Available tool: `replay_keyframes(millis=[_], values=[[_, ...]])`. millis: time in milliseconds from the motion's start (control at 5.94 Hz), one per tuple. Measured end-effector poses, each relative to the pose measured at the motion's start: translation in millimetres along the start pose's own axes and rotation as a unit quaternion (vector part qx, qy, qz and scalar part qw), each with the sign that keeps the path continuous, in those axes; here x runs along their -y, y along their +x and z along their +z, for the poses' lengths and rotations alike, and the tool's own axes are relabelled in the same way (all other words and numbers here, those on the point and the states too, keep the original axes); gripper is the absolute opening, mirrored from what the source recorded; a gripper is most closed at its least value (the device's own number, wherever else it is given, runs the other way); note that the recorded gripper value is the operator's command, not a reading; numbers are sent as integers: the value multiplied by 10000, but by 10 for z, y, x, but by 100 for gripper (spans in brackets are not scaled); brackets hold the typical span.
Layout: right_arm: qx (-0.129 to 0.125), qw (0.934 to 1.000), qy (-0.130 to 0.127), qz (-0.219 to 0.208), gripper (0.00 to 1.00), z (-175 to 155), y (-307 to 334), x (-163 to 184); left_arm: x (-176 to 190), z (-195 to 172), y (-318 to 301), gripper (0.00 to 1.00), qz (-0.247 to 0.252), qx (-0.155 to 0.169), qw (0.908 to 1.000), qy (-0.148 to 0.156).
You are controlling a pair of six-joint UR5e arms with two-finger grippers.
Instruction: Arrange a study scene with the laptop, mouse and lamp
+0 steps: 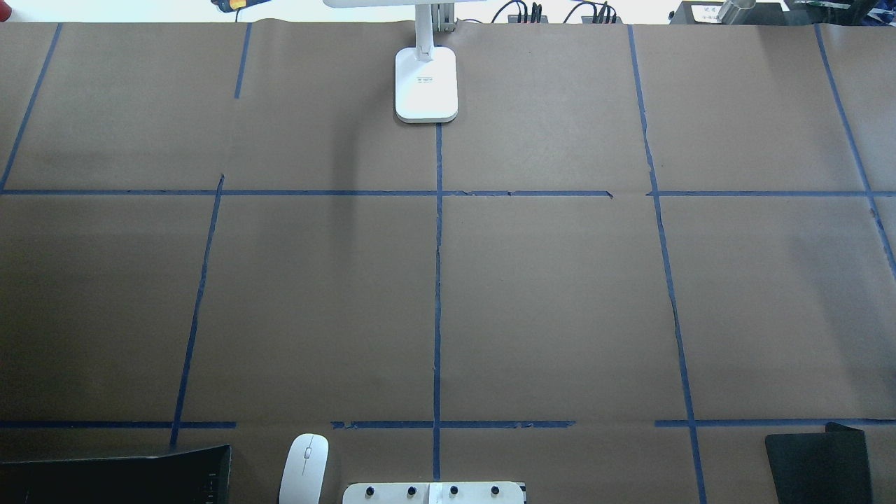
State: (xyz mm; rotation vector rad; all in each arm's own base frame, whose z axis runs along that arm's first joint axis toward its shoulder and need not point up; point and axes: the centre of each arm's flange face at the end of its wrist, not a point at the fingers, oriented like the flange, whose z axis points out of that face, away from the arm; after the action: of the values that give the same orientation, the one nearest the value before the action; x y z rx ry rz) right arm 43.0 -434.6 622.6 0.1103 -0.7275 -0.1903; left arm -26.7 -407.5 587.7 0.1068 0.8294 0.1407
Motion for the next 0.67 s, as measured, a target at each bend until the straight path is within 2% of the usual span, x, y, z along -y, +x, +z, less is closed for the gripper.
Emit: replay_keyframes(millis=[337, 673], values=[[19, 10000, -8, 60, 100, 14, -22, 10, 379, -184, 214, 100, 392, -33, 9987, 339], [24, 10000, -16, 68, 100, 23, -27, 11, 510, -272, 454, 100, 1042, -121, 9914, 788]])
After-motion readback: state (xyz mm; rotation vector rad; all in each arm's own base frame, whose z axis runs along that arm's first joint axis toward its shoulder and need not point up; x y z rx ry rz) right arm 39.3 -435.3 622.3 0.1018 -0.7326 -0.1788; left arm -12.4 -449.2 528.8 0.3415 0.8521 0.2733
